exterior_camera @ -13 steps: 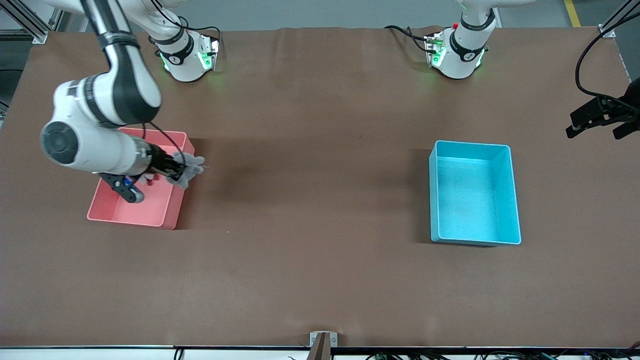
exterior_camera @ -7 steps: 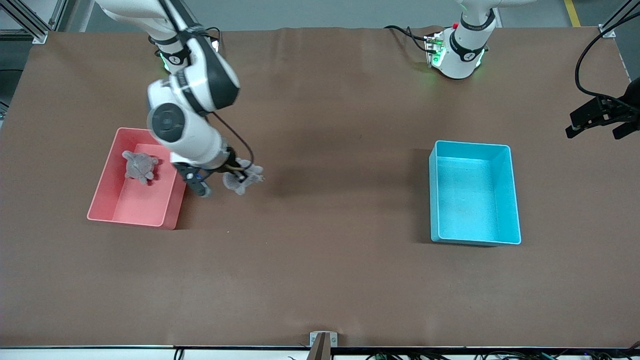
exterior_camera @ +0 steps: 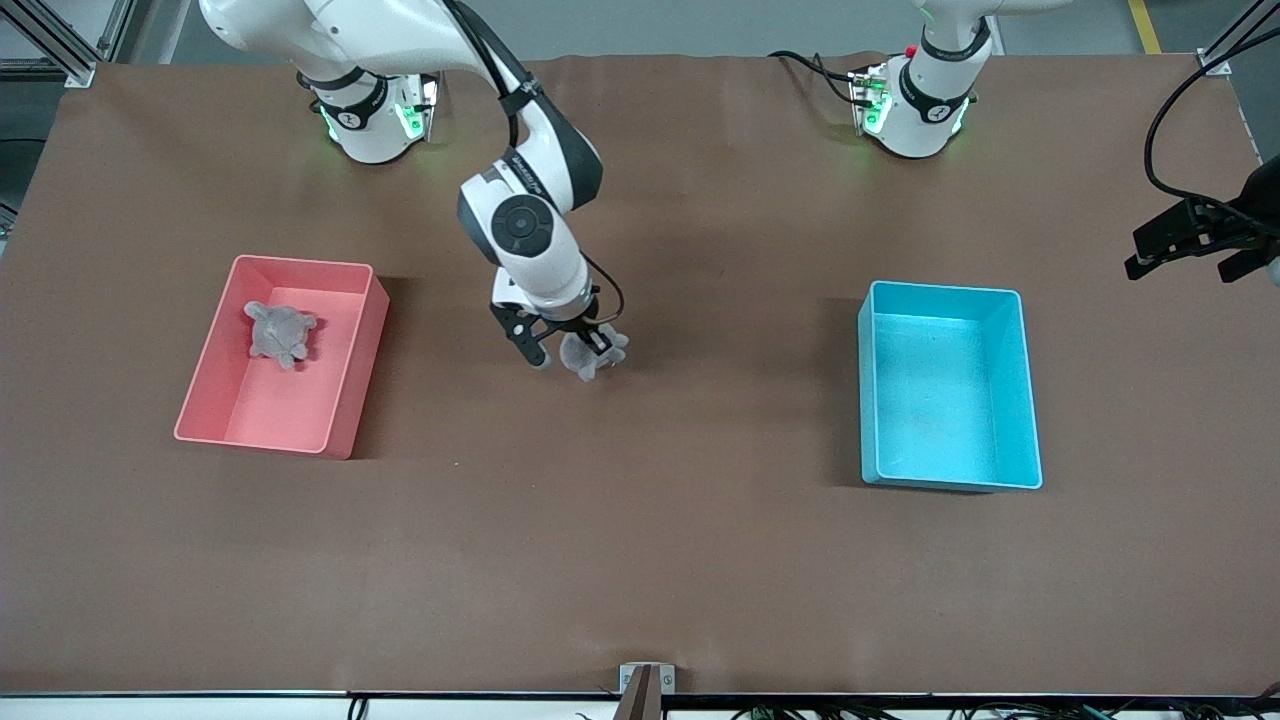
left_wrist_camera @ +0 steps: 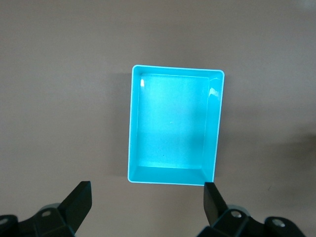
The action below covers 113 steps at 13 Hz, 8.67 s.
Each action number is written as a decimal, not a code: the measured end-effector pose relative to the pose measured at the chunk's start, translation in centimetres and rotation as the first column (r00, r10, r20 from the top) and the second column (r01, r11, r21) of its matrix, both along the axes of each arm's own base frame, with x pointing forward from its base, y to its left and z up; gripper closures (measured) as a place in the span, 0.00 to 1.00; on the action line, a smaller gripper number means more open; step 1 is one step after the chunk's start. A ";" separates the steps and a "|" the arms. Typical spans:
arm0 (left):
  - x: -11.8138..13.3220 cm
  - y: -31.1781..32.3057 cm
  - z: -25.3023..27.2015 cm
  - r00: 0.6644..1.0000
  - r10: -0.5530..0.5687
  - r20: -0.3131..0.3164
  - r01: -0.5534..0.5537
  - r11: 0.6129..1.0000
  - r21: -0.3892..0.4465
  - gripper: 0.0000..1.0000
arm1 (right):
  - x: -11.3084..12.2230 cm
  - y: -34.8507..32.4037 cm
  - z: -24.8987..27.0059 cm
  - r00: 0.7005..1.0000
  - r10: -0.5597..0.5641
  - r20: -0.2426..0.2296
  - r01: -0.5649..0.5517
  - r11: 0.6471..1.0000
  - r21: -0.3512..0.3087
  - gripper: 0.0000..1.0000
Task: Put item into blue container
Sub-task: 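Lift the toy to mid-table with the right gripper while the left gripper approaches, then set the grey toy on the table and open the right gripper, then grasp the toy with the left gripper while the right gripper reaches the pink box, then carry the toy to the blue box while the right gripper grasps the second toy, then lower the toy into the blue box while the right gripper carries the second toy, then set the second toy on the table while the left gripper withdraws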
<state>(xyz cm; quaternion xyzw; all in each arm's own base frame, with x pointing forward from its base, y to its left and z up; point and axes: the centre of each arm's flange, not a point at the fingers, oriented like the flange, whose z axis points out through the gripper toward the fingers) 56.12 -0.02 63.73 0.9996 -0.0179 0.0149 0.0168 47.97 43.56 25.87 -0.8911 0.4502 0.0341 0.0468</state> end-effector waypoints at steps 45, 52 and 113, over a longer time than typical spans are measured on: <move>-2.3 -47.9 -41.6 0.799 0.418 -0.433 -0.538 0.818 -0.204 0.03 | 0.8 -56.0 -0.7 0.673 0.736 -0.073 -0.738 0.675 0.007 0.00; -4.3 -48.9 -43.9 0.760 0.426 -0.491 -0.562 0.810 -0.168 0.02 | 0.4 -53.7 -2.5 0.724 0.681 -0.106 -0.682 0.730 0.031 0.00; 3.2 -4.6 -41.9 0.978 -0.173 -0.117 0.189 0.970 0.150 0.23 | 5.6 4.6 -1.2 0.967 0.256 -0.011 -0.256 0.963 -0.086 0.00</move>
